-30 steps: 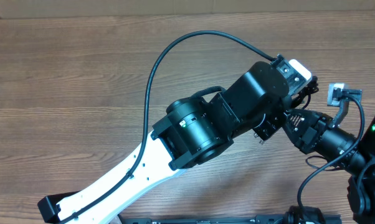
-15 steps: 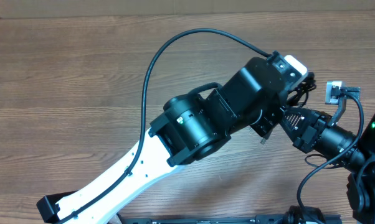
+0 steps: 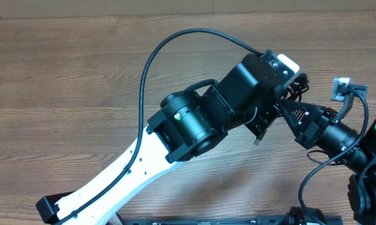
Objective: Untangle cables
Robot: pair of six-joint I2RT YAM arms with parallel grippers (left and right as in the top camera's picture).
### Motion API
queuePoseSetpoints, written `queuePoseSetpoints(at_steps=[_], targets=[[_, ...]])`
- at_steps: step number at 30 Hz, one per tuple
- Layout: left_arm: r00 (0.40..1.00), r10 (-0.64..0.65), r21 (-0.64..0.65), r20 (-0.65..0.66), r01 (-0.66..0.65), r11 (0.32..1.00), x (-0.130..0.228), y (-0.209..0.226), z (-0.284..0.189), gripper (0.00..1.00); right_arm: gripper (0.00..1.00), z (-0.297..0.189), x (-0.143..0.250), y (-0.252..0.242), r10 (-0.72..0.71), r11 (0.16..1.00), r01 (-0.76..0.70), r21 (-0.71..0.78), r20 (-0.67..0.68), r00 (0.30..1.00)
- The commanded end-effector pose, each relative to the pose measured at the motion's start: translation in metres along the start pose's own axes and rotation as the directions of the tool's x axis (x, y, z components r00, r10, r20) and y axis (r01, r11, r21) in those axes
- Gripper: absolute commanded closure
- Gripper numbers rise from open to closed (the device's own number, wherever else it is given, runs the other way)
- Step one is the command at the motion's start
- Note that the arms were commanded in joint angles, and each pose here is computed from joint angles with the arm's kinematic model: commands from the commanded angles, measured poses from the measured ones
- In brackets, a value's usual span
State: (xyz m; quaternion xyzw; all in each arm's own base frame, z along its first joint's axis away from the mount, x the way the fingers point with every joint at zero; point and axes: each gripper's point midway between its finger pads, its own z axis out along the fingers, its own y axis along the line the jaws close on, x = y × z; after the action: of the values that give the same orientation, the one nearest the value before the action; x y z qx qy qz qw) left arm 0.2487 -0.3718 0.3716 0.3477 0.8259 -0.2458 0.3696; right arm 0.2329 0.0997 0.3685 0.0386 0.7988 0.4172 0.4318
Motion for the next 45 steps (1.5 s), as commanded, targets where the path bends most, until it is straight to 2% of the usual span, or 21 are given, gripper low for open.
queuePoseSetpoints(at_steps=[1, 4, 10, 12, 14, 15, 19, 28, 32, 36, 38, 41, 45], targets=[[0.999, 0.028, 0.043, -0.038, -0.026, 0.999, 0.009, -0.006, -0.005, 0.96, 0.96, -0.007, -0.023, -0.009, -0.008, 0.995, -0.003, 0.097, 0.116, 0.993], [0.998, 0.030, 0.063, -0.056, -0.026, 0.998, 0.013, -0.009, -0.005, 0.96, 0.96, -0.010, -0.034, -0.017, 0.016, 0.988, -0.043, 0.147, 0.180, 0.984], [0.998, 0.028, 0.050, -0.053, -0.025, 0.998, 0.012, -0.006, -0.005, 0.96, 0.96, -0.008, -0.026, -0.014, 0.037, 0.992, -0.053, 0.118, 0.138, 0.990], [0.999, 0.011, 0.003, -0.043, -0.011, 1.000, 0.010, 0.002, -0.005, 0.96, 0.74, -0.006, -0.014, -0.009, 0.062, 0.994, -0.069, 0.082, 0.082, 0.995], [0.999, -0.036, -0.049, -0.024, 0.035, 0.998, 0.007, 0.010, -0.005, 0.96, 0.44, -0.005, -0.001, -0.004, 0.090, 0.995, -0.091, 0.047, 0.023, 0.996], [0.998, -0.056, -0.053, -0.007, 0.055, 0.997, 0.003, 0.011, -0.005, 0.96, 0.43, -0.005, 0.006, -0.001, 0.108, 0.994, -0.108, 0.031, -0.011, 0.994], [0.996, -0.089, -0.037, 0.028, 0.090, 0.995, -0.006, 0.008, -0.004, 0.96, 0.43, -0.005, 0.015, -0.003, 0.140, 0.990, -0.139, 0.040, -0.046, 0.989], [0.995, -0.099, 0.020, 0.030, 0.098, 0.995, -0.008, -0.002, -0.003, 0.96, 0.55, -0.005, 0.014, 0.007, 0.123, 0.992, -0.124, -0.012, -0.057, 0.991], [0.996, -0.082, -0.010, 0.035, 0.083, 0.997, -0.008, 0.003, -0.003, 0.96, 0.55, -0.006, 0.019, 0.014, 0.129, 0.990, -0.133, -0.049, -0.091, 0.988], [0.993, -0.106, -0.063, 0.051, 0.109, 0.992, -0.010, 0.012, -0.004, 0.96, 0.45, -0.007, 0.030, 0.008, 0.175, 0.984, -0.179, -0.019, -0.126, 0.976], [0.990, -0.128, -0.073, 0.057, 0.132, 0.989, -0.011, 0.015, -0.004, 0.96, 0.44, -0.007, 0.033, 0.008, 0.185, 0.982, -0.189, -0.019, -0.139, 0.973], [0.991, -0.126, -0.067, 0.054, 0.130, 0.989, -0.010, 0.013, -0.004, 0.96, 0.44, -0.007, 0.032, 0.017, 0.165, 0.982, -0.177, -0.066, -0.151, 0.975], [0.997, -0.071, -0.014, 0.014, 0.072, 0.997, -0.002, -0.003, -0.003, 0.96, 0.50, -0.006, 0.016, 0.025, 0.094, 0.989, -0.103, -0.107, -0.092, 0.991]])
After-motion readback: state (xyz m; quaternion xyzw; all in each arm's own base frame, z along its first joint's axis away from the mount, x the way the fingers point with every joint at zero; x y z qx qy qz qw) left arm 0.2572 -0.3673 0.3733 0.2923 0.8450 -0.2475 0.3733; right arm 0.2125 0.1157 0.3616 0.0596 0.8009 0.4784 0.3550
